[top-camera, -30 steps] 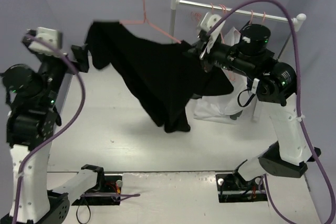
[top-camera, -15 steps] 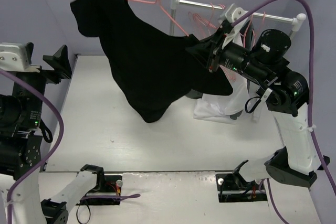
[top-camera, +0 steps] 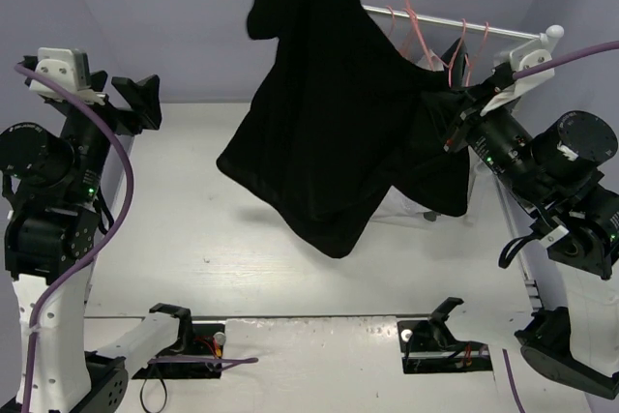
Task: Place the t-shirt on the hanger
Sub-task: Place the hanger at the clothesline.
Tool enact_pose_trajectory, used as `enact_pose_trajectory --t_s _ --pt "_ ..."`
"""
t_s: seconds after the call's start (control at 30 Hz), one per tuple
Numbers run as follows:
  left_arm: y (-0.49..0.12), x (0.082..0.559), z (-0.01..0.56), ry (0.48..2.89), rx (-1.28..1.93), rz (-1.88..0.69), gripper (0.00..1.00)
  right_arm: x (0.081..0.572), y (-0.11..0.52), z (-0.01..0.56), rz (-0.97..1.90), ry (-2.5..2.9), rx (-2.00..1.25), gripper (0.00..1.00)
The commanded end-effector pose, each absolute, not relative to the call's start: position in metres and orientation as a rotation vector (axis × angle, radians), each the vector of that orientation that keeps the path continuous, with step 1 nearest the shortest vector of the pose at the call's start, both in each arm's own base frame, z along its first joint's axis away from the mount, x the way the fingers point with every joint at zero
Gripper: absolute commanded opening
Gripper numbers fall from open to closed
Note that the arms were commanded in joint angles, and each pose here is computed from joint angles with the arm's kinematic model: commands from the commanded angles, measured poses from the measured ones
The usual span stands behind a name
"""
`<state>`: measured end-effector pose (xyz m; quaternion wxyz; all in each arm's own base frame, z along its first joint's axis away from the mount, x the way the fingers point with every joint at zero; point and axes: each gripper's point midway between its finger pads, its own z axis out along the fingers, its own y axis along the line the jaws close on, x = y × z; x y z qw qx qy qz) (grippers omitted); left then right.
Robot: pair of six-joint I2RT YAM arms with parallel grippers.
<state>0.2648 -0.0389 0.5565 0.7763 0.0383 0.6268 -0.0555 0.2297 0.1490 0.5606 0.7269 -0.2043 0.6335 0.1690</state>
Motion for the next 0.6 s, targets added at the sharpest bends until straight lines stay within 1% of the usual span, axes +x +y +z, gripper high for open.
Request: enact_pose_trajectory --t_s 0.0,0.1,0.2,0.33,0.57 --pt "-0.054 0.274 0.557 1.350 0.076 -0.232 0.74 0.256 0.129 0.595 0.219 1.311 -0.304 0.00" --pt "-0.055 0.274 0.552 1.362 0.077 -0.236 0.74 0.257 0.128 0.600 0.205 1.299 -0.312 0.00" --pt "-0.053 0.274 0.541 1.390 0.079 -0.216 0.74 0.261 0.133 0.584 0.201 1.333 -0.334 0.00" --pt "-0.048 0.276 0.517 1.454 0.076 -0.181 0.74 0.268 0.140 0.542 0.195 1.422 -0.360 0.00" --pt "-0.035 0.268 0.449 1.615 0.058 -0.102 0.74 0.257 0.123 0.467 0.184 1.562 -0.309 0.00"
